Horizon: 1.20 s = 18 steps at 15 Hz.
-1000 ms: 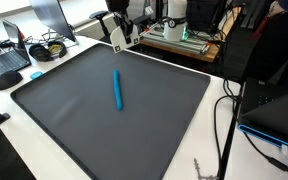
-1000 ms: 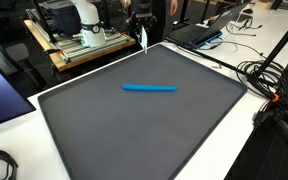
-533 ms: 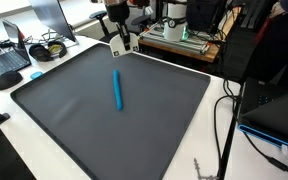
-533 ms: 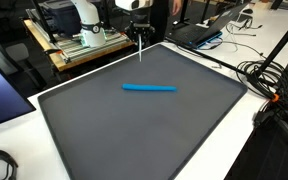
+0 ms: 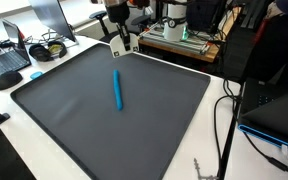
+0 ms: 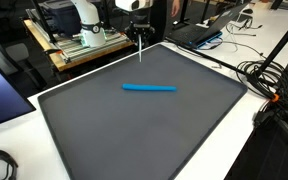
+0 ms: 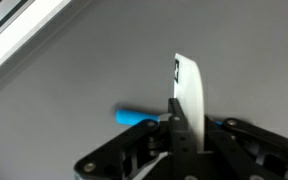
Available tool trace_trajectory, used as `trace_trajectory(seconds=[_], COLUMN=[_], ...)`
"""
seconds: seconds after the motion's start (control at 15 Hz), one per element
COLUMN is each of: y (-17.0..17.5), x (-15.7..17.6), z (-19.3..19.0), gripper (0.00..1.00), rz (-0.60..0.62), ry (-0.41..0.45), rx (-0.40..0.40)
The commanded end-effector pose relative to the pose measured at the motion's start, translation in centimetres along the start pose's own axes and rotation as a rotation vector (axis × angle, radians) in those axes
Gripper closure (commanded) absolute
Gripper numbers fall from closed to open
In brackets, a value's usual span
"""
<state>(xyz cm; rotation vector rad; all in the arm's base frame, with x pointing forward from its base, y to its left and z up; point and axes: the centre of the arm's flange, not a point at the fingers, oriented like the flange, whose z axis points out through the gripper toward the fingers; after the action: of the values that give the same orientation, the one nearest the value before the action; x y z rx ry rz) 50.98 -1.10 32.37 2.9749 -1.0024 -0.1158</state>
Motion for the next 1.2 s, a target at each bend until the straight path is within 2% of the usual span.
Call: trace_trajectory(seconds=[0.0,0.53,1.13], y=[-0.5,1.1,2.3], x=[1.2,3.4,5.4], z=[1.7,5.5,8.6], gripper=[0.99,0.99,0.99], rz=[0.047,0.15,0.175], ry=[0.007,0.052,0.05], rx=[-0.008,-0.004,-0.018])
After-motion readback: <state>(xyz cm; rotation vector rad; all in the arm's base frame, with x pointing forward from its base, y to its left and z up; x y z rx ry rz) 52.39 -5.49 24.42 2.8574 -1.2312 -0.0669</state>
